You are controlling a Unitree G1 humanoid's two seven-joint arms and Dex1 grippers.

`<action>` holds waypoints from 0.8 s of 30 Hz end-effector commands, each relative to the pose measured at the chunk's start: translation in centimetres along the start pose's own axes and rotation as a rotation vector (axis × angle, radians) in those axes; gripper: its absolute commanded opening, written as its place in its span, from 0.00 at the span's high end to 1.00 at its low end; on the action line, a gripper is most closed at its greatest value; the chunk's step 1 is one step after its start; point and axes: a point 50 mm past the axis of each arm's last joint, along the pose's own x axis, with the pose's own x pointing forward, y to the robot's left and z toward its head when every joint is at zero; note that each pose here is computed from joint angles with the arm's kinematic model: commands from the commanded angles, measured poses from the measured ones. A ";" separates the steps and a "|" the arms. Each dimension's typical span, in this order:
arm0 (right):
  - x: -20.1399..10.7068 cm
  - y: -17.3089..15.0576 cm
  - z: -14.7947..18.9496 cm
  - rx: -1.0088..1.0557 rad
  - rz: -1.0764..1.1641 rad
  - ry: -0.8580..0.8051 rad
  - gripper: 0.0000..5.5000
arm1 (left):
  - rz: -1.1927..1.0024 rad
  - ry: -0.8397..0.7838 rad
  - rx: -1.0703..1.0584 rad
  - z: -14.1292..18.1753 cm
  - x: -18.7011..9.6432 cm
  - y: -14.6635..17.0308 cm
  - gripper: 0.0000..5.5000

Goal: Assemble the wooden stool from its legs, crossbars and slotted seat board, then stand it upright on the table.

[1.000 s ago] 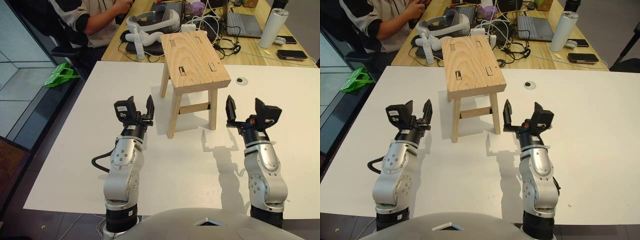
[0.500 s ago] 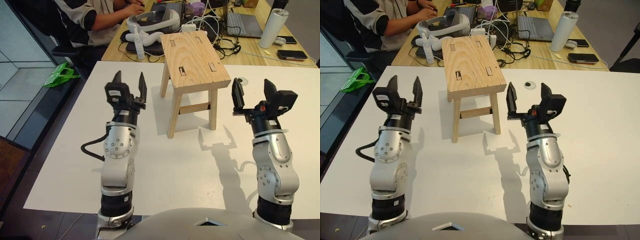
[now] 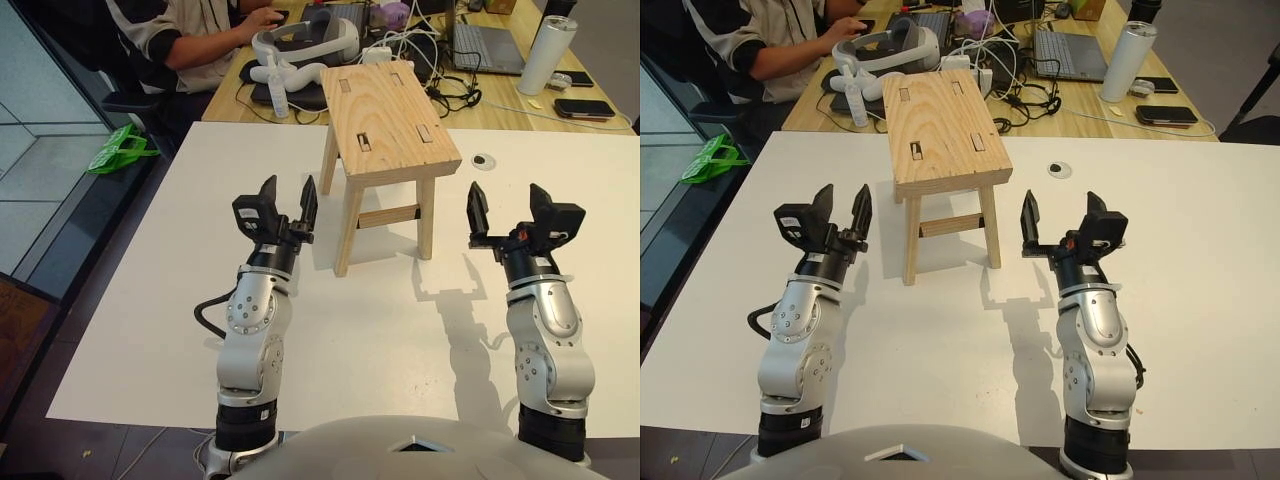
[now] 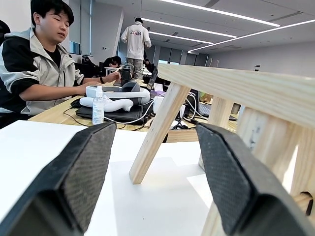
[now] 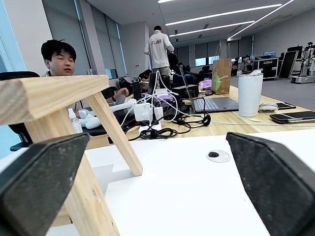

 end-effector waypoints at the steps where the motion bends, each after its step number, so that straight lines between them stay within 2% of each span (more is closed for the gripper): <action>1: -0.7 0.2 0.0 0.014 0.014 0.023 0.06 | -0.013 0.019 0.009 0.0 -0.6 -0.1 0.45; 24: -1.2 0.5 0.3 0.052 0.004 0.035 0.06 | -0.040 0.039 -0.008 0.3 -0.5 0.2 0.45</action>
